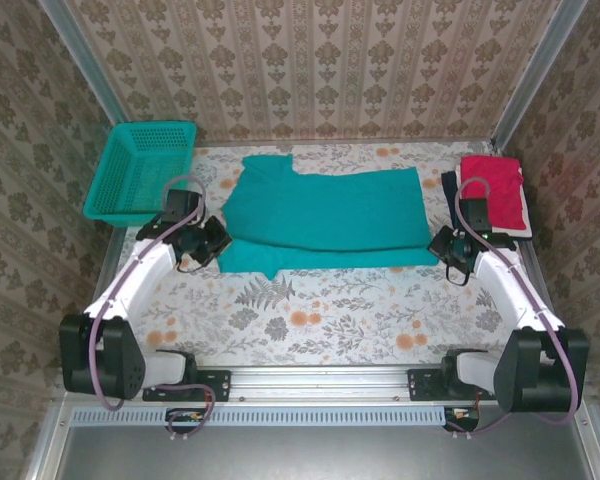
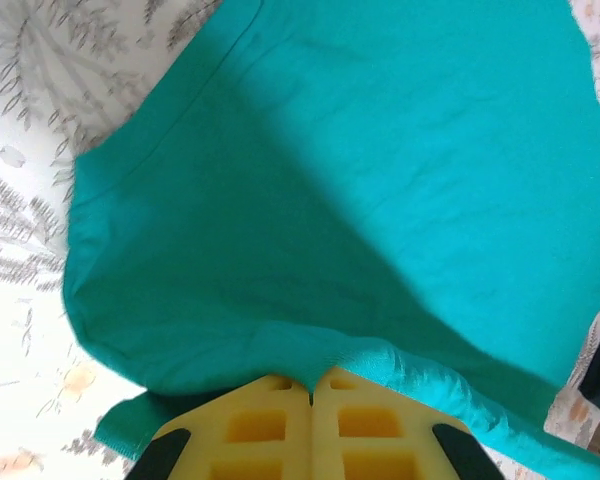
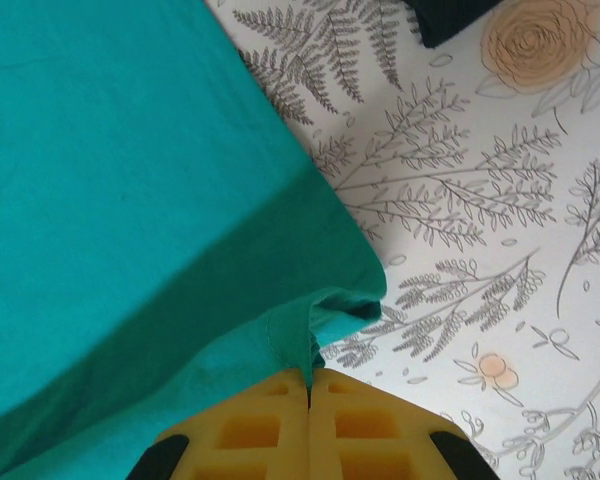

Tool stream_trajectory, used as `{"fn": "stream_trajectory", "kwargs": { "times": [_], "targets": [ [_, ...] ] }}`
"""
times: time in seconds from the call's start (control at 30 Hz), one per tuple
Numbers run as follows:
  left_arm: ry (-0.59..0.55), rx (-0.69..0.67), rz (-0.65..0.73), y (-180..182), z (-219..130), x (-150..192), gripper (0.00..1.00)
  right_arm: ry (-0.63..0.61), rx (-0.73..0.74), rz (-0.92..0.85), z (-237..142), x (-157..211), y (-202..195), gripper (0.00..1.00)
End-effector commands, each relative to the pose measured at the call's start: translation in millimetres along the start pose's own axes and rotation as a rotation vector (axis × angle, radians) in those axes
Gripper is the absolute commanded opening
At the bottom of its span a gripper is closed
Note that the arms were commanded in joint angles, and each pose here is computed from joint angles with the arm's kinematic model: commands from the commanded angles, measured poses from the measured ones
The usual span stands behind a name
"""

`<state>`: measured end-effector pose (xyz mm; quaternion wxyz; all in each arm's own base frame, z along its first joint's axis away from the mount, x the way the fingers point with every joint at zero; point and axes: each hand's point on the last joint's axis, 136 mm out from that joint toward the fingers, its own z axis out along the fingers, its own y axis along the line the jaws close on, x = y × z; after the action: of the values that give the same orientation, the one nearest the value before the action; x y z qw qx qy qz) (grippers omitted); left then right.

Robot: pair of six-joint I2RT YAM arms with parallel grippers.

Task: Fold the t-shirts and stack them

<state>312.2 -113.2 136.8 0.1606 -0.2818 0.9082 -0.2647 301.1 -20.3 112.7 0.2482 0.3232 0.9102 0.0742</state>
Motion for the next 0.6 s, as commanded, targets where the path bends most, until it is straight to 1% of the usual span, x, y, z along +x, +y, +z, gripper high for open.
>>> {"fn": "stream_trajectory", "kwargs": {
  "times": [0.0,0.17,0.23,0.33,0.57],
  "targets": [
    [0.015,0.017,0.042,-9.6,4.3,-9.1,0.0,-0.054,-0.012,-0.024,-0.6,-23.6,11.9,0.0],
    [0.019,0.013,0.064,-16.3,12.9,-20.0,0.0,-0.023,0.014,-0.036,14.2,-30.3,15.5,0.0],
    [0.01,0.017,0.076,-21.2,14.2,-27.2,0.0,-0.045,0.009,-0.039,18.3,-40.1,20.1,0.01],
    [-0.003,0.008,0.081,-23.7,18.7,-37.7,0.0,-0.027,0.035,-0.045,30.6,-42.1,19.0,0.0],
    [-0.018,0.021,0.099,-39.1,26.9,-58.0,0.0,-0.021,0.058,-0.056,44.7,-53.5,22.8,0.0]
  ]
}}
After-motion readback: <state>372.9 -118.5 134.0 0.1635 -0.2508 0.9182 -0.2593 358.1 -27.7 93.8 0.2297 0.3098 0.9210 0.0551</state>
